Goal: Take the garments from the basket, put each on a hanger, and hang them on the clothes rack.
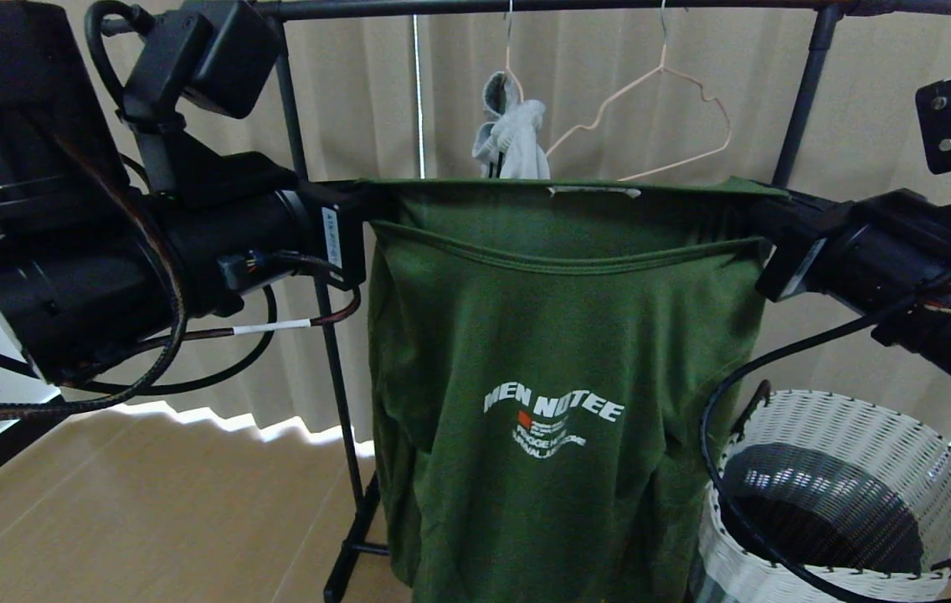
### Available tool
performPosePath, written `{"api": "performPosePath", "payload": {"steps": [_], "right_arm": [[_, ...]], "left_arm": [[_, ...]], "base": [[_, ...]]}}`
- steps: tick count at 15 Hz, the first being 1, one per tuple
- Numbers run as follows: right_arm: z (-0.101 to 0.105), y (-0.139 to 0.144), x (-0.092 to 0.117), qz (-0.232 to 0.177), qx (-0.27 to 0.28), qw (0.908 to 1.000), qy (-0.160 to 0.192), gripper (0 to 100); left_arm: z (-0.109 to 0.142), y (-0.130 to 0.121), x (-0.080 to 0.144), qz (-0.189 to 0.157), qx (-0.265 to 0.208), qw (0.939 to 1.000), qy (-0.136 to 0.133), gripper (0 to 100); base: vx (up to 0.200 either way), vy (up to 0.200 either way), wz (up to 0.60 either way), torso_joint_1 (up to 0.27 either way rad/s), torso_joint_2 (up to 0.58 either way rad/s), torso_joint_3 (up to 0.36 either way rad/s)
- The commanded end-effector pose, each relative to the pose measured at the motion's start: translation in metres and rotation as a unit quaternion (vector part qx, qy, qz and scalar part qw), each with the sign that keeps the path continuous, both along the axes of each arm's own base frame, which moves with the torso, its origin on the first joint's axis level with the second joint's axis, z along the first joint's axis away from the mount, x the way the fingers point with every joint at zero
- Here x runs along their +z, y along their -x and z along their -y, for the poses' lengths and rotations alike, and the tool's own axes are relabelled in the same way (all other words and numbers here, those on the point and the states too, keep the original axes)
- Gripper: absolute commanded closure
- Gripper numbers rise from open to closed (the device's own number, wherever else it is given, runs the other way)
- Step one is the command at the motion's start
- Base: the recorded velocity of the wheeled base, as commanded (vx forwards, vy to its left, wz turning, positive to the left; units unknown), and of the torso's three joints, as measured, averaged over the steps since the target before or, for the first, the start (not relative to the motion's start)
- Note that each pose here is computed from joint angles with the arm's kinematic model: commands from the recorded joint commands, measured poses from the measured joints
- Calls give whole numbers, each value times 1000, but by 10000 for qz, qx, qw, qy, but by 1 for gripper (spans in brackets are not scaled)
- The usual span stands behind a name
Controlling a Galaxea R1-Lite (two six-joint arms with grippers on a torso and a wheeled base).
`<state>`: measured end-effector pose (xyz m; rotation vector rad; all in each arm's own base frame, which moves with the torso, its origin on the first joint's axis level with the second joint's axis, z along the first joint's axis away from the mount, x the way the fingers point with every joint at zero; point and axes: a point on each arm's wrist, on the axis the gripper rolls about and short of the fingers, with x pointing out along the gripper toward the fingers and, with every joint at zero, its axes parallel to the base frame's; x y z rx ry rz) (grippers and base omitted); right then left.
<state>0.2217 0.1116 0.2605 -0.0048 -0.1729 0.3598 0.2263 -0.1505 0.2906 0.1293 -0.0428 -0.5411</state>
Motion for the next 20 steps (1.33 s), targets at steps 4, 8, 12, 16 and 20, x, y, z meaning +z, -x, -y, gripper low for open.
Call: {"api": "performPosePath", "payload": {"steps": [4,8,12,16,20], "right_arm": [[1,3,1,32,6,10000,-14,100],[2,4,0,12,6,10000,-3,100],[2,3,0,-1,14,10000,5,100],[1,3,-3,-55,21,10000,34,100],[1,3,-5,-74,31,10000,27,0]], "left_arm": [[2,-2,-5,-69,50,10000,-39,100],[2,-1,-5,-69,35,10000,-39,100],[0,1,-5,-65,35,10000,-46,100],[-1,4,-5,-65,35,10000,-46,100],[-2,3,-5,-71,66,9999,-50,100]], "base": [[0,0,0,0,0,0],[0,0,0,0,0,0],[0,0,0,0,0,0],[0,0,0,0,0,0],[0,0,0,0,0,0]]}}
